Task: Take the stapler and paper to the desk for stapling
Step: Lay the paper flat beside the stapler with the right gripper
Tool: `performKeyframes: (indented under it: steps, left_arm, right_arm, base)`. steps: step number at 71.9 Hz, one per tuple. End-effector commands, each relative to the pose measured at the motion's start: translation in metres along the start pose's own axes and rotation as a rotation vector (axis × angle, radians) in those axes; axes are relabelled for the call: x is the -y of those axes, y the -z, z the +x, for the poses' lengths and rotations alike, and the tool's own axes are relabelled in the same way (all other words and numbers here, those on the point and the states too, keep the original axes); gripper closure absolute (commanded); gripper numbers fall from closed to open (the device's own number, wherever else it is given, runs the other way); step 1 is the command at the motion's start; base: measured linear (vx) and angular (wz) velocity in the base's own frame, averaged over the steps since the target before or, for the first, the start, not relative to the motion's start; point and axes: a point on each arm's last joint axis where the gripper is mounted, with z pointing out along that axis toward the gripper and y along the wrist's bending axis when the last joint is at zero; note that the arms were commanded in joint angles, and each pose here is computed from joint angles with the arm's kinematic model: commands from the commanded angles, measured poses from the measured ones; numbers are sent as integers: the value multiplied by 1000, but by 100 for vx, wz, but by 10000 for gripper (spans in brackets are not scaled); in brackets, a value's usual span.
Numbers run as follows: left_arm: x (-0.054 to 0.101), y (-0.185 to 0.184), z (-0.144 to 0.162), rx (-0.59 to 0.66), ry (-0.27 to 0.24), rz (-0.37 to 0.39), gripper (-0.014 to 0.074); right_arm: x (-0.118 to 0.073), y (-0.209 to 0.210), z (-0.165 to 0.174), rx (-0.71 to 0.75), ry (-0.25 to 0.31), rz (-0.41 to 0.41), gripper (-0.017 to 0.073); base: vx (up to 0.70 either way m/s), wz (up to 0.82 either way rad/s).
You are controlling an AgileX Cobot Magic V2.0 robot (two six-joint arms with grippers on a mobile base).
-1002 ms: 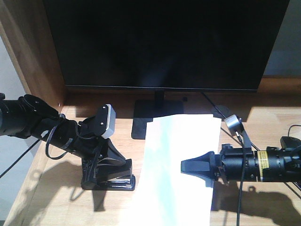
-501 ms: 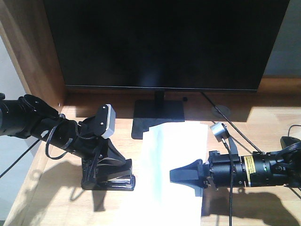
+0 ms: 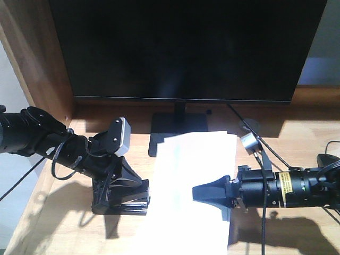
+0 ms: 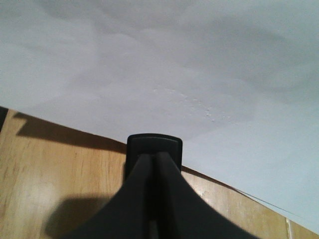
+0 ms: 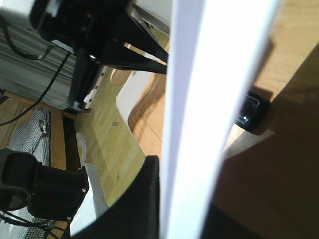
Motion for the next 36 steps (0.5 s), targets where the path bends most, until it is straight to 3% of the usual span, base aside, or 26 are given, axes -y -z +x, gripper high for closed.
performKeyframes:
  steps: [1,27,36]
  left_arm:
    - [0,13,-20,69,-9,-28,601]
    - [0,13,-20,69,-9,-28,601]
    - [0,13,-20,69,-9,-28,601]
  right_arm:
    - [-28,6,-11,53,71,-189,560]
    - [-21,6,-17,110,55,-116,560]
    - [-13,2,-17,136,7,-123,560]
  base:
    - [0,0]
    - [0,0]
    - [0,0]
